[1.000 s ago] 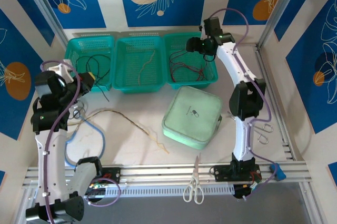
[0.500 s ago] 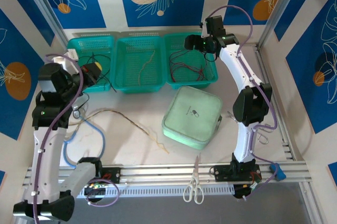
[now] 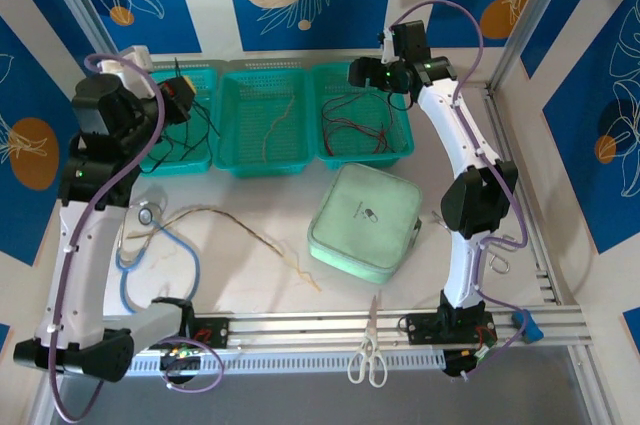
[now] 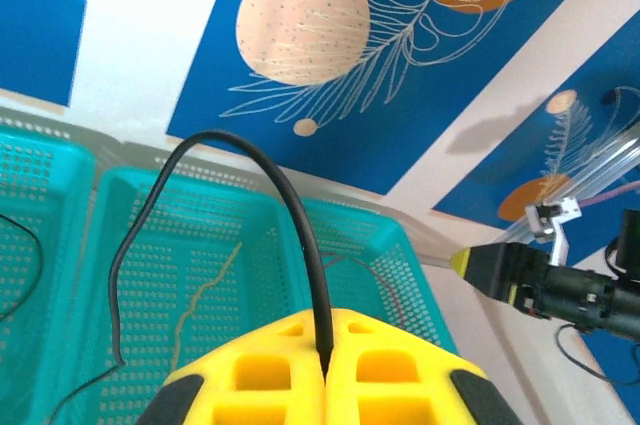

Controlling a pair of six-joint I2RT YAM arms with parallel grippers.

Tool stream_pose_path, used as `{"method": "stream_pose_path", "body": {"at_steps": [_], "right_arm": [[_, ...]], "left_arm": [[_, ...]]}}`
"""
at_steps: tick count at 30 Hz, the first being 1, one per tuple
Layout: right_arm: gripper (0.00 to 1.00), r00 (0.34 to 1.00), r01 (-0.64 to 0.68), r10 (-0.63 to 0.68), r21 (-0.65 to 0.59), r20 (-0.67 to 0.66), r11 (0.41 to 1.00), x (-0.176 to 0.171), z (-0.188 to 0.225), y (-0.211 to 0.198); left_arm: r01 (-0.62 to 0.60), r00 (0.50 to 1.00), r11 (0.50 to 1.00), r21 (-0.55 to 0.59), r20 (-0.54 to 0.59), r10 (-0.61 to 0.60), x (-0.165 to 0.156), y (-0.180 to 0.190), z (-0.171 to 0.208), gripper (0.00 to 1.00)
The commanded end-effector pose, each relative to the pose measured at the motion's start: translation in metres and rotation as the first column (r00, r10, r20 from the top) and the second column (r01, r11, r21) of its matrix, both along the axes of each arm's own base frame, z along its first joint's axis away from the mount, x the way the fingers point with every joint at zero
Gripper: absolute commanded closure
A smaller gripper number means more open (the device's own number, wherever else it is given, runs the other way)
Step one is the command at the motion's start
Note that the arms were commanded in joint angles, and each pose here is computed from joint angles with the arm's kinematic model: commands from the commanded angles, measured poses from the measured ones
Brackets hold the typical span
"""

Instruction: Untangle the cables

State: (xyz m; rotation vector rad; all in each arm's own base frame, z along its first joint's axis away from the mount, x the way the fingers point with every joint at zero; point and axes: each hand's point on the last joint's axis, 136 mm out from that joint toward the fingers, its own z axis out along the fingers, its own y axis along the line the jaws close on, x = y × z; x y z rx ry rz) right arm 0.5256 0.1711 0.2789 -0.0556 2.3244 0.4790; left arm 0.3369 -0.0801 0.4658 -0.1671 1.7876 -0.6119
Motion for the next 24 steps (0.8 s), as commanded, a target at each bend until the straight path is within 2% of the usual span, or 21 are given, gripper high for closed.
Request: {"method": "stream_pose_path", "body": {"at_steps": [1, 9, 13, 17, 24], "right_arm": [[0.12, 0.999, -0.026, 0.026, -0.004, -0.034, 1.000, -0.003, -0.006, 0.009], [0.11, 0.999, -0.027, 0.027, -0.005, -0.041, 1.000, -0.015, -0.011, 0.011], [0.11, 0.998, -0.036, 0.035, -0.002, -0.045, 0.999, -0.017, -0.012, 0.011], [0.11, 0.998, -0.044, 0.044, 0.005, -0.041, 0.999, -0.018, -0.009, 0.010], [0.11, 0.997, -0.057, 0.057, 0.009, -0.044, 0.998, -0.017, -0.010, 0.009]], "left_arm": [[-0.044, 0.997, 0.990, 0.131, 0.071, 0.034, 0.003, 0.009, 0.031, 1.00], [-0.081, 0.990, 0.951, 0.300, 0.134, 0.042, 0.042, 0.013, 0.072, 1.00], [-0.153, 0.984, 0.921, 0.359, 0.144, 0.108, 0.068, 0.026, 0.080, 1.00], [-0.219, 0.975, 0.895, 0.388, 0.129, 0.182, 0.095, 0.043, 0.068, 1.00], [-0.280, 0.956, 0.864, 0.418, 0.043, 0.289, 0.136, 0.077, 0.022, 1.00]]}}
